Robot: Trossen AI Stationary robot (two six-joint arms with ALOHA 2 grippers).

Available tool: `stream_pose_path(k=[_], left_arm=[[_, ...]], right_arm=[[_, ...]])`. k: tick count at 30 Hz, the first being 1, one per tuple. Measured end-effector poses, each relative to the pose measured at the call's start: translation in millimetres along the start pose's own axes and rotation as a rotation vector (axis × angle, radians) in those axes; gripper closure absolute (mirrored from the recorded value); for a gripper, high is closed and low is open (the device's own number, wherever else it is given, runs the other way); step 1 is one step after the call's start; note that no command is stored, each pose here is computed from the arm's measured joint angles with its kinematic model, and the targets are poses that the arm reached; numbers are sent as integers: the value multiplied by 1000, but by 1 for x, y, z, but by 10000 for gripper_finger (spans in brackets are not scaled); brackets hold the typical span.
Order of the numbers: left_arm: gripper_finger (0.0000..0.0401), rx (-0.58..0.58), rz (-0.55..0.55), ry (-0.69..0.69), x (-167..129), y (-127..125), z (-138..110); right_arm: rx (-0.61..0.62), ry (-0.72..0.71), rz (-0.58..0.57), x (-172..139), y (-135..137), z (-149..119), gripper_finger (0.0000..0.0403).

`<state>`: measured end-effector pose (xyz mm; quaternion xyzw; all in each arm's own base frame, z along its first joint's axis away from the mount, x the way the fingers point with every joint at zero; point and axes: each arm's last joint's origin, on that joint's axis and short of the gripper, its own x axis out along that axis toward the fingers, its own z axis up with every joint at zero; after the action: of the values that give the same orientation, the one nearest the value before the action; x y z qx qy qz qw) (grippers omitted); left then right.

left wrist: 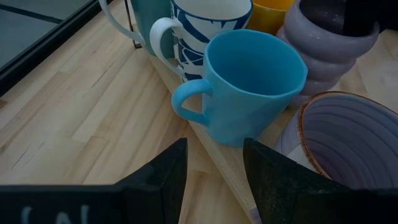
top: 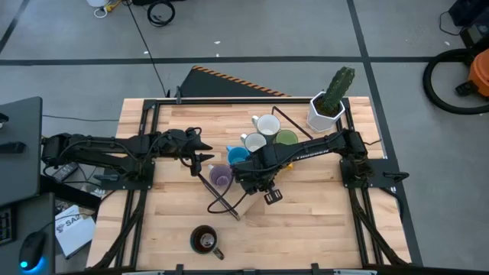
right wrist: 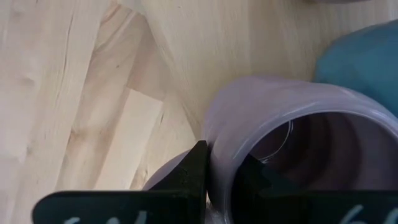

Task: Place coffee mugs
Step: Put the purple mug on the shelf aligned with the light blue mug

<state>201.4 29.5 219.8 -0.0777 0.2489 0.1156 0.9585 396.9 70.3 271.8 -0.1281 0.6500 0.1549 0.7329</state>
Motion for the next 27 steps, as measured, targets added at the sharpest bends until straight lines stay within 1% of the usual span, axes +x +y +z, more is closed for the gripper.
stream_pose_path(k=[13,16,20,24,27], left_arm=[[239,0,0,0,0,0,0],[239,0,0,0,0,0,0],[239,0,0,0,0,0,0],[239,0,0,0,0,0,0],[239,0,0,0,0,0,0]], right_arm=[[1,-4,-1,0,0,0,354],[8,-1,-19,0,0,0,353],[9,15,-40,5,-1,-1,338],[5,47,-42,15,-1,-4,318],[13,49,-41,16,-1,-5,307]])
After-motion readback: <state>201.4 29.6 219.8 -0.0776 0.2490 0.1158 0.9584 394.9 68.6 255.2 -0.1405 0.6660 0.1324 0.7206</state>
